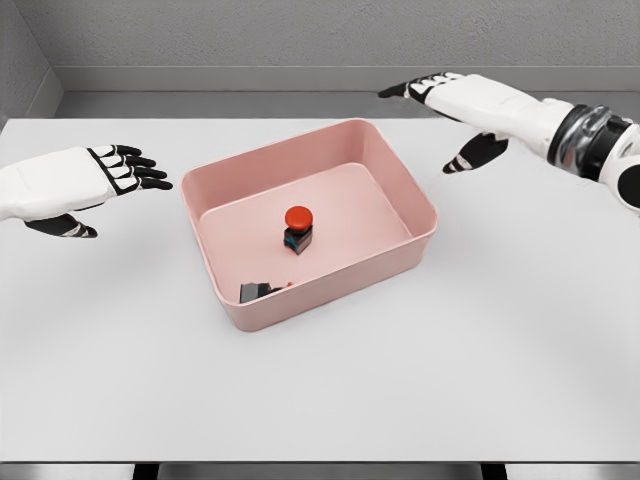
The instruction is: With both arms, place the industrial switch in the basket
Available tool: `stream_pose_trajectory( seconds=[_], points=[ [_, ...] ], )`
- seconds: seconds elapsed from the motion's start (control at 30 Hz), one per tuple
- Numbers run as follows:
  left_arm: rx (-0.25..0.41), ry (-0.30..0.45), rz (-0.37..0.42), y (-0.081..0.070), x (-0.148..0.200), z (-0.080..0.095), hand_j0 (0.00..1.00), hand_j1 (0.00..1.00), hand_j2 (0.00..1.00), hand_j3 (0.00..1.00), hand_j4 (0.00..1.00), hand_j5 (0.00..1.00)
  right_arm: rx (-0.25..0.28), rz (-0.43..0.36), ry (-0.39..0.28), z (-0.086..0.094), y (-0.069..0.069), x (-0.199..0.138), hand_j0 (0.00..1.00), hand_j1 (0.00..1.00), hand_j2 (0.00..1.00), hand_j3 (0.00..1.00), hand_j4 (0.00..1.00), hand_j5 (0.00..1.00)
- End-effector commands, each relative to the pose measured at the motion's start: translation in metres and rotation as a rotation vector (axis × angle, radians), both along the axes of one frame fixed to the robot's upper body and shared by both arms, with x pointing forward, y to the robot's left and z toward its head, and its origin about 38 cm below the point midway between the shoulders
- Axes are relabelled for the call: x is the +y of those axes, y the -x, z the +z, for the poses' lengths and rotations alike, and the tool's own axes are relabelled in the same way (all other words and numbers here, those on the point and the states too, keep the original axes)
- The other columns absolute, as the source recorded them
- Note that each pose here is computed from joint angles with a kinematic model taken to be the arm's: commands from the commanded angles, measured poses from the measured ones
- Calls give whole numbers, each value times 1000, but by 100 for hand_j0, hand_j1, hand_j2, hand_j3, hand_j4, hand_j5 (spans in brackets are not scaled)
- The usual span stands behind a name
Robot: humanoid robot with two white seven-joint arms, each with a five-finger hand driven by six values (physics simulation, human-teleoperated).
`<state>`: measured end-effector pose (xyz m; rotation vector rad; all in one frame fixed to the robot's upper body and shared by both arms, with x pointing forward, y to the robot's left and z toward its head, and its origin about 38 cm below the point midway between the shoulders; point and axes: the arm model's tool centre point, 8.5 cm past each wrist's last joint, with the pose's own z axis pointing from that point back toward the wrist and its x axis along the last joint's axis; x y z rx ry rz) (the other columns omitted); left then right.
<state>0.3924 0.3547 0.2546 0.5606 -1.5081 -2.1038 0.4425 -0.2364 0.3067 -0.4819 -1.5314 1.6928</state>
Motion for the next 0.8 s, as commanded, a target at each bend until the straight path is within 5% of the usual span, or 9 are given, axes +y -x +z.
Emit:
stream_pose_trajectory(
  seconds=[0.0,0.27,0.77],
  points=[
    [1,5,2,0,0,1,100,100,100,100,100,100,-30,-22,-12,12,0,-12,100,100,100,100,100,100],
    [5,4,-3,1,-1,-1,100,100,100,100,100,100,-26,-112,-54,-15,23,-85,100,100,100,100,100,100],
    [17,-10,-8,5,-1,-5,100,100,100,100,100,100,-3,-133,-57,-33,33,-100,100,100,100,100,100,100]
  ],
)
